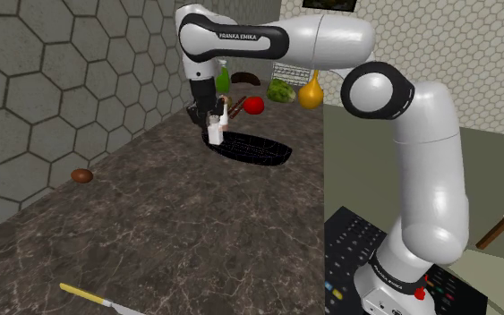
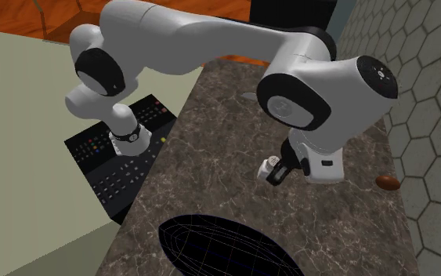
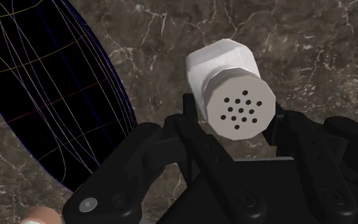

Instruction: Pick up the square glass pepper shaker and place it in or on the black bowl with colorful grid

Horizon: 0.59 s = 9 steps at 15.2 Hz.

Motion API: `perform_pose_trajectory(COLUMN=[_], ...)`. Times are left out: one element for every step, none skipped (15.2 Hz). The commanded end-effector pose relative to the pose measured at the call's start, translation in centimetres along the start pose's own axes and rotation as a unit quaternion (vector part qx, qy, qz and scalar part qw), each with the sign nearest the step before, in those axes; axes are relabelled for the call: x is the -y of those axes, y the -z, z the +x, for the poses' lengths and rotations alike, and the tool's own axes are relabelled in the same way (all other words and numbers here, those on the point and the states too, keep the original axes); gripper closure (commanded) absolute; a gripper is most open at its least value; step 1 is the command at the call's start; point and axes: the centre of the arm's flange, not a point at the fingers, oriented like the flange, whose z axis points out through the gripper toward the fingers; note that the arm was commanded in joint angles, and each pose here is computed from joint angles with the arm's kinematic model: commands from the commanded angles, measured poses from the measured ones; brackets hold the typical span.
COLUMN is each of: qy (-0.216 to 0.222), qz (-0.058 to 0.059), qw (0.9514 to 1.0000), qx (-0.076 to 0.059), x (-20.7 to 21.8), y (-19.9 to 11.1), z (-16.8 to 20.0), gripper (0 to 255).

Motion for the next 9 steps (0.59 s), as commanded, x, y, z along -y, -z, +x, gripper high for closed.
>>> perform_pose_trajectory(qy=[0.001, 0.001, 0.001, 0.001, 0.001, 0.001, 0.001, 0.001, 0.001], qz=[0.0, 0.0, 0.0, 0.0, 0.0, 0.0, 0.0, 0.0, 0.0], qw=[1.0, 1.0, 1.0, 1.0, 1.0, 1.0, 1.0, 1.0, 1.0], qx=[0.0, 0.0, 0.0, 0.0, 0.0, 0.0, 0.0, 0.0, 0.0], x=[-2.1, -3.4, -4.7, -6.0, -7.3, -8.6, -9.9, -11.2, -12.5], y=[-0.1, -0.1, -0.1, -0.1, -0.1, -0.1, -0.1, -0.1, -0.1], z=[0.4, 0.7, 1.0, 1.2, 1.5, 1.8, 2.1, 2.3, 2.6], gripper=[255, 255, 255, 255, 255, 255, 255, 255, 255])
